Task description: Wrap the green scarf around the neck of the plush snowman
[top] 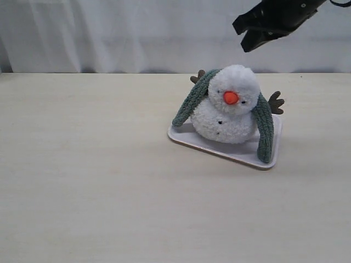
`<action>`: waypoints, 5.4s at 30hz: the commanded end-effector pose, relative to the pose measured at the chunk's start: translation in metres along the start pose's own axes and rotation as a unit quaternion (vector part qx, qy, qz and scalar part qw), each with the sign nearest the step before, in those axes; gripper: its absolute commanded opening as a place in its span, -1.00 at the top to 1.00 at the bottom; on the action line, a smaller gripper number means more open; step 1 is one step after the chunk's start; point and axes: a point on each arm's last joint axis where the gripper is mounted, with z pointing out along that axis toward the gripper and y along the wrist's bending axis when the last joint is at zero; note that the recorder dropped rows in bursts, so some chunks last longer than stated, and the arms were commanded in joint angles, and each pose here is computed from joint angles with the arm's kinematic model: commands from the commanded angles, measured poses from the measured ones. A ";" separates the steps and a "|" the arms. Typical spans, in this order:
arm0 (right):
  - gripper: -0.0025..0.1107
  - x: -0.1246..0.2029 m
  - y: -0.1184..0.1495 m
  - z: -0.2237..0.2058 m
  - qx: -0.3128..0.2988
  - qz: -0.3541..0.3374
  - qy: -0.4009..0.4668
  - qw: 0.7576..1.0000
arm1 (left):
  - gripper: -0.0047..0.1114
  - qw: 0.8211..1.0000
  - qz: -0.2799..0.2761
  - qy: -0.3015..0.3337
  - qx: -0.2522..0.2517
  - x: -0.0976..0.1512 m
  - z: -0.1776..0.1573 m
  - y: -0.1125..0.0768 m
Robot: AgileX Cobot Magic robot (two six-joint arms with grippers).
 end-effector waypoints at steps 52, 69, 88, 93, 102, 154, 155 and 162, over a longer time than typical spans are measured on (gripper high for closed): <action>0.85 -0.026 0.063 0.141 0.053 0.003 0.075 0.996 | 0.92 1.000 -0.001 -0.005 -0.001 0.000 0.000 0.000; -0.10 -0.016 0.133 0.166 0.184 -0.443 0.192 0.856 | 0.92 1.000 -0.001 -0.006 -0.001 0.000 0.000 0.000; -0.10 0.003 0.125 0.244 0.202 -0.550 0.215 0.781 | 0.92 1.000 -0.001 -0.006 -0.001 0.000 0.000 0.000; -0.10 0.008 0.121 0.257 0.219 -0.558 0.223 0.769 | 0.92 1.000 -0.001 -0.006 -0.001 0.000 0.000 0.000; 0.02 0.016 0.115 0.275 0.248 -0.557 0.234 0.757 | 0.92 1.000 -0.001 -0.005 -0.001 0.000 0.000 0.000; 0.88 0.020 0.111 0.180 0.027 -0.409 0.226 0.883 | 0.92 1.000 -0.001 -0.006 -0.001 0.000 0.000 0.000; 0.88 0.019 0.111 0.176 0.029 -0.405 0.227 0.885 | 0.92 1.000 -0.001 -0.006 -0.001 0.000 0.000 0.000; 0.88 0.023 0.111 0.172 0.027 -0.391 0.243 0.887 | 0.92 1.000 -0.001 -0.005 -0.001 0.000 0.000 0.000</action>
